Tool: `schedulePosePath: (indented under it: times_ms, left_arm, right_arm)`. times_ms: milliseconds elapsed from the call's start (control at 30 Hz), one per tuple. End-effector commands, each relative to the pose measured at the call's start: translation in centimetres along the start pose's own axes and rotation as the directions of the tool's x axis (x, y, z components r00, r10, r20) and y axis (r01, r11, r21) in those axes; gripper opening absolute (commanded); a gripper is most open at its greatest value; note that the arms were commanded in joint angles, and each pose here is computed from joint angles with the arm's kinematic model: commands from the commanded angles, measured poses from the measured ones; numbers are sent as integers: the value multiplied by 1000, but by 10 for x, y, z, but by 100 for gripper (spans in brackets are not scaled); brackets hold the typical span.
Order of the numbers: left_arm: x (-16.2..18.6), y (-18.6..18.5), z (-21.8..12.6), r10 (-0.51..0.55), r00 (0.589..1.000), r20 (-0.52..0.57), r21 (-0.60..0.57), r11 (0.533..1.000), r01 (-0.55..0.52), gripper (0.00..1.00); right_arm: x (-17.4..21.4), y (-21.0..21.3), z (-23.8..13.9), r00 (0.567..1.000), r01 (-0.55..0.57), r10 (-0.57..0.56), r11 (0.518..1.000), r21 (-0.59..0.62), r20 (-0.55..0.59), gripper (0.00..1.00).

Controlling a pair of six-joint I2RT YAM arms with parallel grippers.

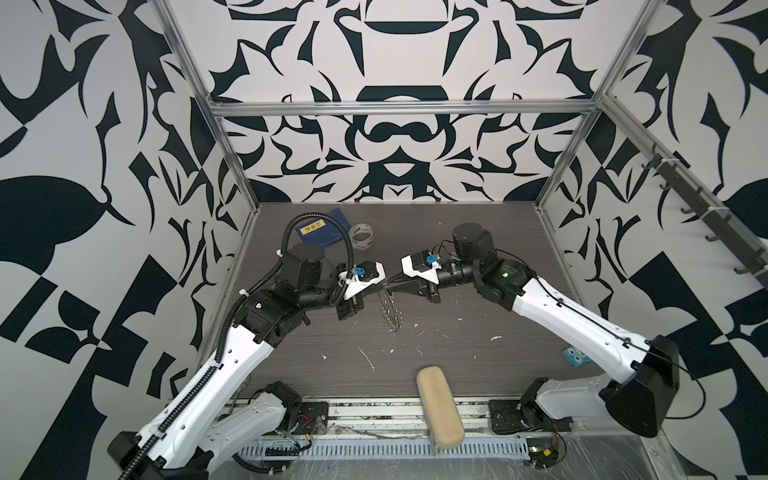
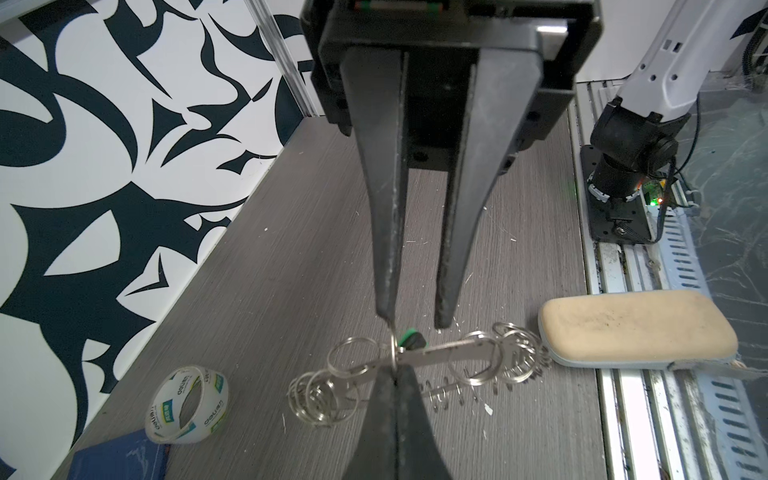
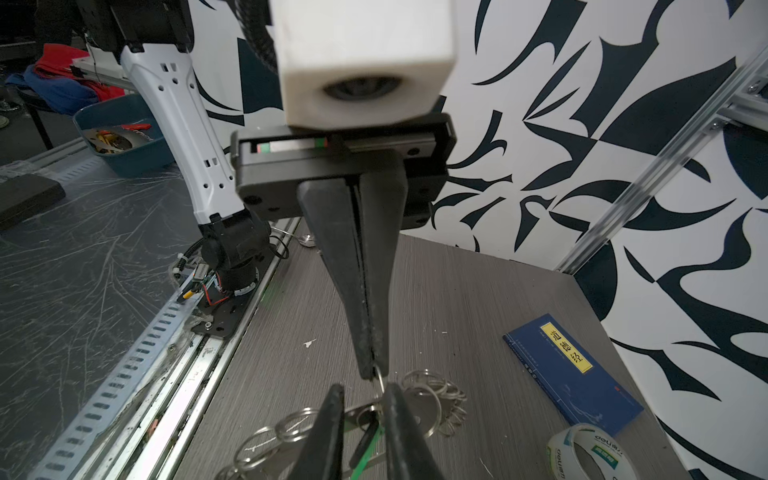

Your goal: Remove the keys from the keyring

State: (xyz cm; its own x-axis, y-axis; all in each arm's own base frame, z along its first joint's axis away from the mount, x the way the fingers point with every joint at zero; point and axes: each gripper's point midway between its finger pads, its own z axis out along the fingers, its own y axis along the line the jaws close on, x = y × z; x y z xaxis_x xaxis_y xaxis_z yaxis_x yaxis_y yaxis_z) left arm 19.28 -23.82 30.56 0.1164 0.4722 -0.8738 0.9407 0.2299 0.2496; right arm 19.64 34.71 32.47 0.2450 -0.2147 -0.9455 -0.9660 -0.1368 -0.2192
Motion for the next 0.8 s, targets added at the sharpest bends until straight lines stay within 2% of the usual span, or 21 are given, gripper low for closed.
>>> schedulePosePath:
  times_ms: [0, 233, 433, 533, 667, 700, 767]
  left_arm:
    - [-5, -6, -3, 18, 1000, 21, 33, 999, -19, 0]
    - [-5, -8, -5, 26, 999, 25, 32, 999, -27, 0]
    - [-7, -9, -5, 27, 999, 30, 38, 999, -28, 0]
    - [-7, -9, -6, 29, 999, 33, 38, 999, -30, 0]
    - [-10, -9, -6, 16, 999, 48, 36, 999, -18, 0]
    - [-10, -7, -6, -1, 999, 50, 23, 1000, 0, 2]
    - [-10, -2, -8, -8, 998, 58, -17, 1000, 9, 25]
  right_arm:
    - [-23, 0, -2, 998, 55, -54, 998, -9, 38, 21]
    - [-19, -3, 2, 999, 40, -39, 999, -18, 26, 21]
    - [-14, -1, 7, 999, 34, -34, 999, -41, 10, 11]
    - [-13, 1, 9, 999, 36, -35, 998, -49, 9, 0]
    - [-16, 5, 7, 999, 49, -48, 997, -58, 21, 0]
    - [-18, 6, 7, 997, 63, -61, 996, -58, 38, 0]
    - [-26, 6, 3, 992, 86, -83, 996, -26, 97, 0]
